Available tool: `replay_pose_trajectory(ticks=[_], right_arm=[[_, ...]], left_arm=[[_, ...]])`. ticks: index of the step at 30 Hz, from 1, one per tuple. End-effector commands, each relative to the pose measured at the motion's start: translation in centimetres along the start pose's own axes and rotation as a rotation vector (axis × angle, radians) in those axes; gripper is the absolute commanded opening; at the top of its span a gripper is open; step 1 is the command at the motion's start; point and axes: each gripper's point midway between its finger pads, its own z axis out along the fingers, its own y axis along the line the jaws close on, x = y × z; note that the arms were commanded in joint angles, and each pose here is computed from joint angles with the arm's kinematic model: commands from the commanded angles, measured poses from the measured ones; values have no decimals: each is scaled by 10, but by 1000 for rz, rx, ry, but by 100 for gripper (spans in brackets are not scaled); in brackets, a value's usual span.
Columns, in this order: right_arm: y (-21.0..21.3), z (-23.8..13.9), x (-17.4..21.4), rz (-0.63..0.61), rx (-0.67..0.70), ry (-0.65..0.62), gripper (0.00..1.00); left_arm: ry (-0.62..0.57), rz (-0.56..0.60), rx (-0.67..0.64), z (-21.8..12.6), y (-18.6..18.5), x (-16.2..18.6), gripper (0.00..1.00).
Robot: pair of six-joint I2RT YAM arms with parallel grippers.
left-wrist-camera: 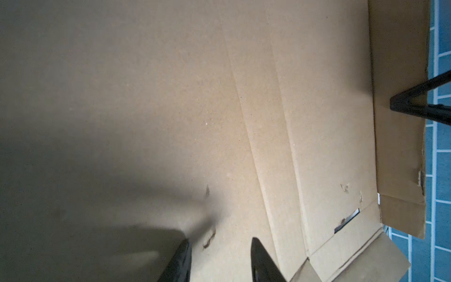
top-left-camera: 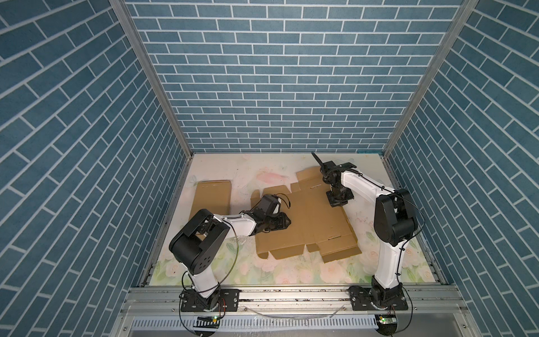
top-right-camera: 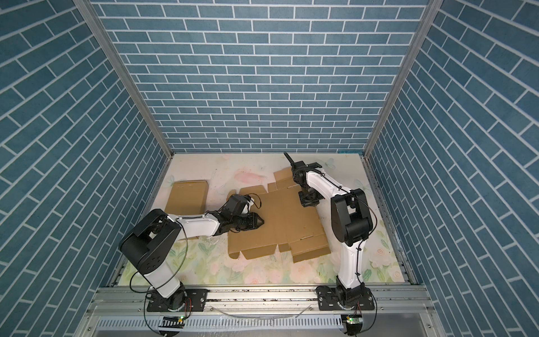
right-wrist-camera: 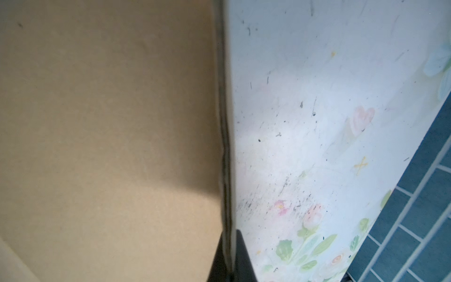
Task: Fold the paper box
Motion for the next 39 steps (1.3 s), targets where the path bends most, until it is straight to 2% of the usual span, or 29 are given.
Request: replay_pose_trajectory(ticks=[1, 9, 12, 15, 20, 26, 32, 39], right_arm=[[2, 5, -15, 4, 7, -22, 0], [2, 22, -21, 15, 44, -75, 0], [-2, 22, -24, -28, 71, -102, 0], [-12, 14, -29, -118, 117, -132, 0], [-36, -19, -47, -284, 240, -235, 0], [-45, -70, -83, -459, 386, -391, 0], [-31, -131, -106, -538, 546, -562, 0], [7, -167, -103, -625, 751, -743, 0]], left_arm=[[38, -24, -23, 9, 14, 17, 41], [63, -8, -2, 8, -3, 30, 41], [71, -6, 32, 4, -15, 31, 41], [42, 48, 64, -18, -38, 16, 45], [-78, 169, 48, -75, -59, -26, 55], [-238, 128, 68, -130, -46, -79, 58], [-326, 102, 15, -164, -21, -101, 58], [-404, 86, -6, -192, -10, -111, 58]])
